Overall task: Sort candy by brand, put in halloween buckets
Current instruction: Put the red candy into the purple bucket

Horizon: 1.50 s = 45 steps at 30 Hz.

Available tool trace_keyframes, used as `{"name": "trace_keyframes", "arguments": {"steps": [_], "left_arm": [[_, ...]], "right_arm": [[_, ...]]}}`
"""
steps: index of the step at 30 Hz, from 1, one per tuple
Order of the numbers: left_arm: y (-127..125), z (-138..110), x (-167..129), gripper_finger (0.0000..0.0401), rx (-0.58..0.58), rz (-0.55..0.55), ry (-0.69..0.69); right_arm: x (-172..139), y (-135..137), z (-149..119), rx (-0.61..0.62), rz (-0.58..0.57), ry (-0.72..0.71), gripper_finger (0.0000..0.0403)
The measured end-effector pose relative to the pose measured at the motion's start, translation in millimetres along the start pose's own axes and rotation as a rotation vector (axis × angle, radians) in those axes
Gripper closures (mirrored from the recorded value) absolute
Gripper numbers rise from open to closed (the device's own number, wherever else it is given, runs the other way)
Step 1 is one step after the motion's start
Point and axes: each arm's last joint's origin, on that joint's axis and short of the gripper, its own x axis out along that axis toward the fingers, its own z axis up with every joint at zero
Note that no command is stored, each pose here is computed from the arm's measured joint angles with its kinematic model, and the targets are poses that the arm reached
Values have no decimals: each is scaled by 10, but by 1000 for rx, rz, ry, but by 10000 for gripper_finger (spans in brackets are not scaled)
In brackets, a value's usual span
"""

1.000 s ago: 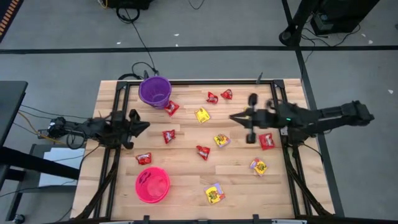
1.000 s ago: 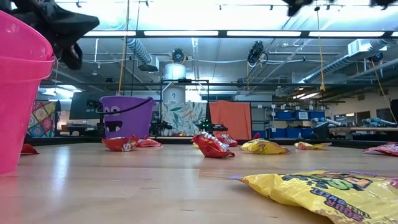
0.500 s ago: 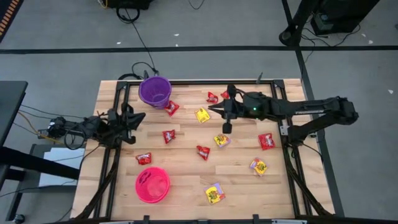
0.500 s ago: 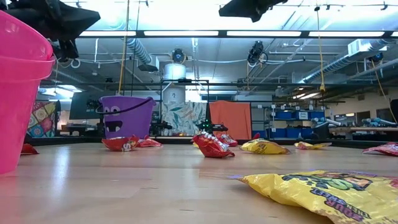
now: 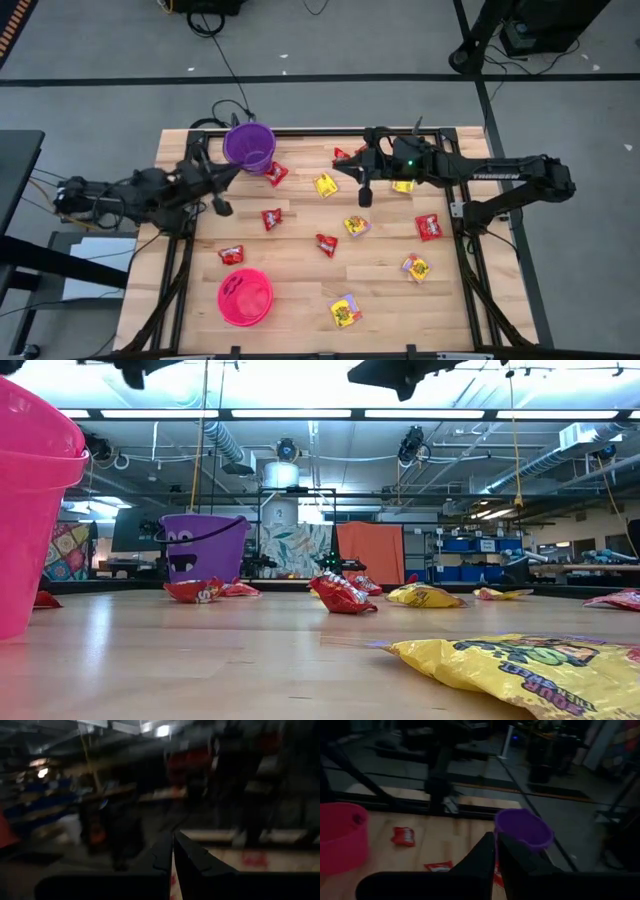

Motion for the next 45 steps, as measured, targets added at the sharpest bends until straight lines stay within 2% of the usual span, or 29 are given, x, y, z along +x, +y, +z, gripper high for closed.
{"name": "trace_keyframes", "arguments": {"steps": [3, 6, 14, 20, 24, 31, 38, 40, 45], "left_arm": [[-5, 72, 129, 378, 73, 21, 116], [-40, 10, 246, 378, 118, 31, 197], [-230, -421, 489, 378, 257, -4, 438], [-372, -647, 653, 378, 325, -33, 544], [-434, -737, 727, 378, 345, -42, 572], [-466, -722, 769, 378, 314, -79, 533], [-461, -697, 764, 378, 291, -81, 518], [-455, -697, 764, 378, 279, -56, 520], [-367, -665, 688, 374, 325, 89, 552]], "right_arm": [[0, -14, -2, 1, -9, 1, 368], [0, -18, -2, 2, -15, 2, 368], [0, -19, 0, 45, -18, -1, 368], [-3, -50, 63, 48, -94, -60, 368], [-9, -59, 112, 56, -102, -112, 368], [55, -53, 73, 58, -99, -99, 368], [478, -12, -314, 53, -69, 59, 368], [575, -28, -429, 58, -46, 95, 368], [685, -131, -566, 149, 6, 117, 368]]}}
